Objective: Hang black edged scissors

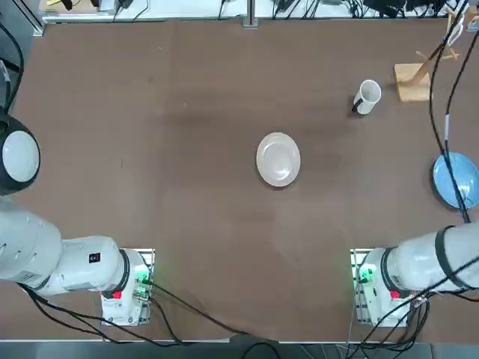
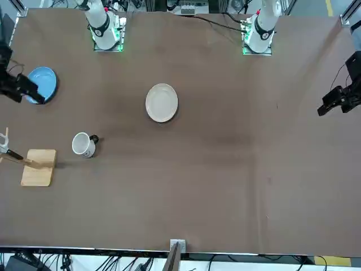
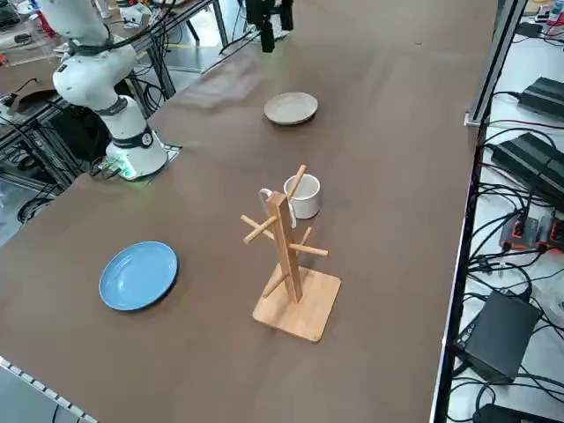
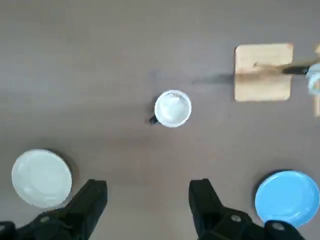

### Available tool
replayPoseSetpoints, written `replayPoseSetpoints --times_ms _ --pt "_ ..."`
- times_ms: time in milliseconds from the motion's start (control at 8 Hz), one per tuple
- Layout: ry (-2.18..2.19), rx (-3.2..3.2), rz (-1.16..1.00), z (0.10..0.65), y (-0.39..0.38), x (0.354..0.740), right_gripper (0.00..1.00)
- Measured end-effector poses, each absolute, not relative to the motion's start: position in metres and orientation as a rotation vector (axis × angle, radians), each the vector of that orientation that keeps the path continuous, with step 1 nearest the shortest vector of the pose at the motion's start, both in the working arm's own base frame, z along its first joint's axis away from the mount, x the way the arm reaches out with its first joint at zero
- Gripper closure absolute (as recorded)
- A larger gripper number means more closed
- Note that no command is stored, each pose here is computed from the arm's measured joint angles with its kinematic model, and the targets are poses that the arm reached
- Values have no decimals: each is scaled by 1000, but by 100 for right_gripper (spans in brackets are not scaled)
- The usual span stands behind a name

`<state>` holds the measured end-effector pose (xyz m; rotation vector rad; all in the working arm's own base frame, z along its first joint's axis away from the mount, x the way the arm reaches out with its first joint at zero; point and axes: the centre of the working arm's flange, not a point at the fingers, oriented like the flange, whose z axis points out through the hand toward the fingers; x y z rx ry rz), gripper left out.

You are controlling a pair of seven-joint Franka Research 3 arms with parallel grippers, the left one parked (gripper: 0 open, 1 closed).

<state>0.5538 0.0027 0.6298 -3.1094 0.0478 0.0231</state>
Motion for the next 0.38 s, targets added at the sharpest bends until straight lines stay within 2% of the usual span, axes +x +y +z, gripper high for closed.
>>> replayPoseSetpoints --times_ms 375 --pt "18 -3113 20 633 34 525 0"
